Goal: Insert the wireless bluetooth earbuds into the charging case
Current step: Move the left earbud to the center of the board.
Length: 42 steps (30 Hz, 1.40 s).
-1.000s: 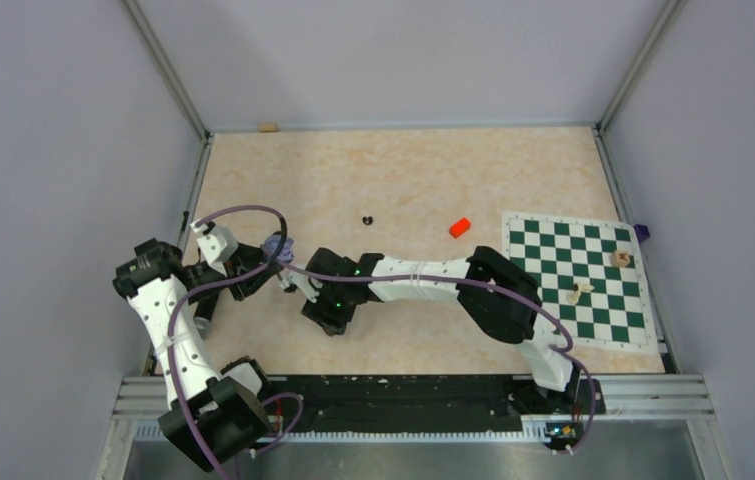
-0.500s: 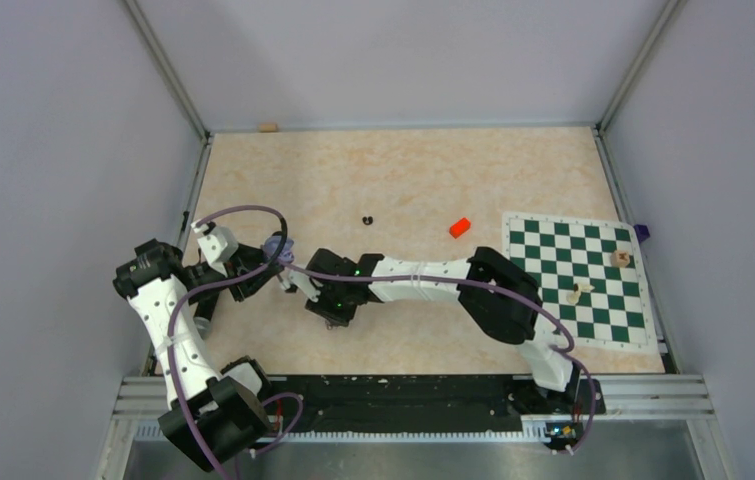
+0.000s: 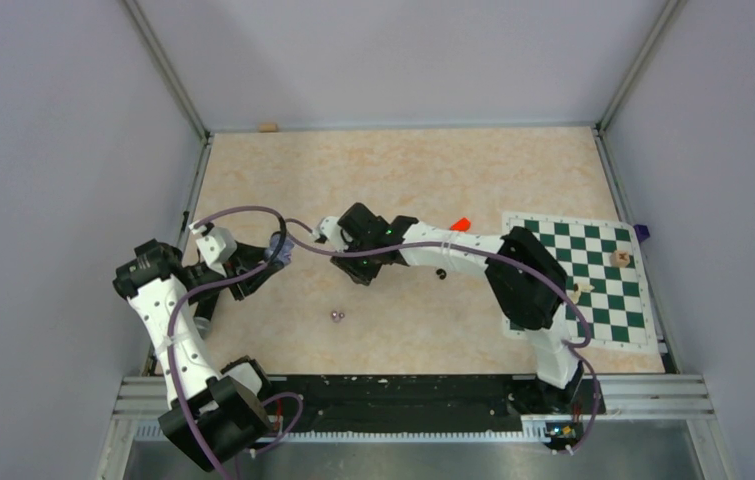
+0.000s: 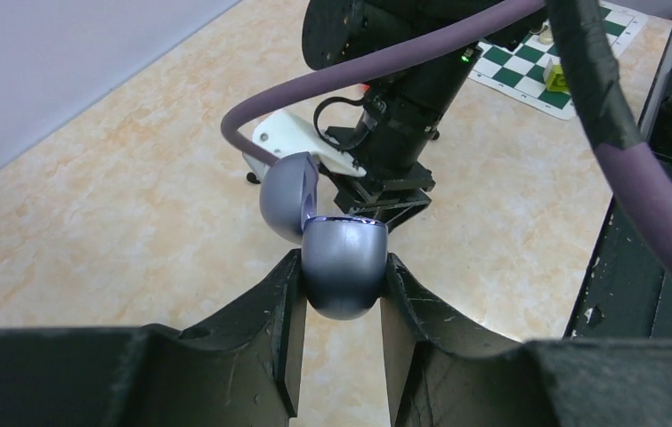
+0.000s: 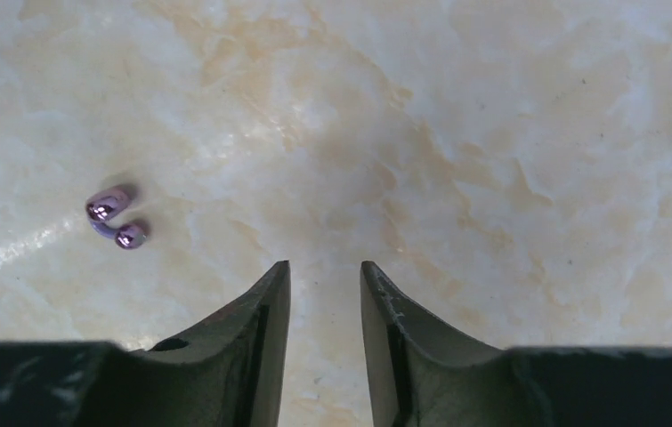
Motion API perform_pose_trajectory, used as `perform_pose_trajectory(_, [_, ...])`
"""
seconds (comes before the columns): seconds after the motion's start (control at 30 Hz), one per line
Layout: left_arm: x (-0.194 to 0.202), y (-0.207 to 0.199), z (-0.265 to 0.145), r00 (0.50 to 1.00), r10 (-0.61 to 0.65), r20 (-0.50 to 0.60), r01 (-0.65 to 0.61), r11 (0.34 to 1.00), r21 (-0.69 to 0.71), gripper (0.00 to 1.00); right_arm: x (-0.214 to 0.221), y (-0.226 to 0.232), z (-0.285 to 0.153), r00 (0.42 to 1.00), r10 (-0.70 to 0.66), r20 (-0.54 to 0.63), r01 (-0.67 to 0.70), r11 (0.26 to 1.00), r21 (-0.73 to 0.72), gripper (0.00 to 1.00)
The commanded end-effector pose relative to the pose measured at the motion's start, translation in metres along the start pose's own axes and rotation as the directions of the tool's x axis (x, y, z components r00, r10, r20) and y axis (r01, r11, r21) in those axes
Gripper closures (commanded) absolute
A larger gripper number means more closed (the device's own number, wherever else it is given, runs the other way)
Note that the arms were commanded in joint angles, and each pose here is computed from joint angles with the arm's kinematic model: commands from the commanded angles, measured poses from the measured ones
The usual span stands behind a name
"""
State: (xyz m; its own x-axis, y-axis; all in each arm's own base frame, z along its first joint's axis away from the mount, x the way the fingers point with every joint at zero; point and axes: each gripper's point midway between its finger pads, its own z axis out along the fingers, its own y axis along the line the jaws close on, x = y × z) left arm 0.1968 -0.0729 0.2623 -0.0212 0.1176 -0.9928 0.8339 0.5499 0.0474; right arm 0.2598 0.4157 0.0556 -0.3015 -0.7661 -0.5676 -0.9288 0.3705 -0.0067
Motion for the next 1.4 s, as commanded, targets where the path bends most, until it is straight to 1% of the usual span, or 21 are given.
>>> perform_pose_trajectory(0.0, [-0.01,0.002,0.001,0.998,0.023,0.057,-0.022,1.0,-0.015,1.0,-0.008,0.0,-0.026,0.998,0.016,0.06,-0.012,0.998,-0.057,0.59])
perform_pose_trajectory(0.07, [-0.011,0.002,0.001,0.998,0.023,0.059,-0.022,1.0,-0.015,1.0,-0.009,0.019,-0.028,0.997,-0.001,0.079,0.01,0.992,-0.122,0.49])
perform_pose_trajectory(0.1, [-0.011,0.002,0.001,0.998,0.02,0.06,-0.019,1.0,-0.014,1.0,-0.008,0.028,-0.026,0.996,-0.022,0.084,0.033,0.99,-0.139,0.47])
perform_pose_trajectory(0.23, [-0.011,0.002,0.001,0.998,0.018,0.06,-0.017,1.0,-0.014,1.0,0.0,0.057,-0.017,0.992,-0.094,0.083,0.107,0.979,-0.174,0.45])
perform_pose_trajectory(0.4, [-0.012,0.001,0.001,0.998,0.014,0.061,-0.013,1.0,-0.015,1.0,-0.006,0.066,-0.003,0.996,-0.045,0.075,0.06,0.975,-0.212,0.44])
perform_pose_trajectory(0.63, [-0.012,0.001,0.001,0.998,0.017,0.061,-0.016,1.0,-0.016,1.0,-0.013,0.071,0.014,0.997,-0.012,0.078,0.033,0.964,-0.263,0.36])
perform_pose_trajectory(0.8, [-0.011,0.001,0.001,0.998,0.015,0.059,-0.014,1.0,-0.016,1.0,-0.02,0.083,0.02,0.997,0.026,0.076,0.002,0.938,-0.346,0.33])
perform_pose_trajectory(0.97, [-0.012,0.002,0.0,0.998,0.016,0.058,-0.015,1.0,-0.017,1.0,-0.022,0.091,0.022,0.997,0.049,0.064,-0.02,0.919,-0.395,0.32])
perform_pose_trajectory(1.17, [-0.012,0.001,0.001,0.998,0.018,0.059,-0.017,1.0,-0.016,1.0,-0.007,0.092,0.032,0.999,0.017,0.027,-0.007,0.933,-0.361,0.36])
perform_pose_trajectory(1.27, [-0.012,0.001,0.001,0.998,0.018,0.06,-0.017,1.0,-0.016,1.0,-0.001,0.09,0.035,1.0,0.006,0.013,-0.002,0.941,-0.339,0.41])
perform_pose_trajectory(1.37, [-0.011,0.002,0.0,0.998,0.015,0.06,-0.014,1.0,-0.018,1.0,0.002,0.091,0.039,1.0,0.003,0.003,-0.002,0.945,-0.326,0.48])
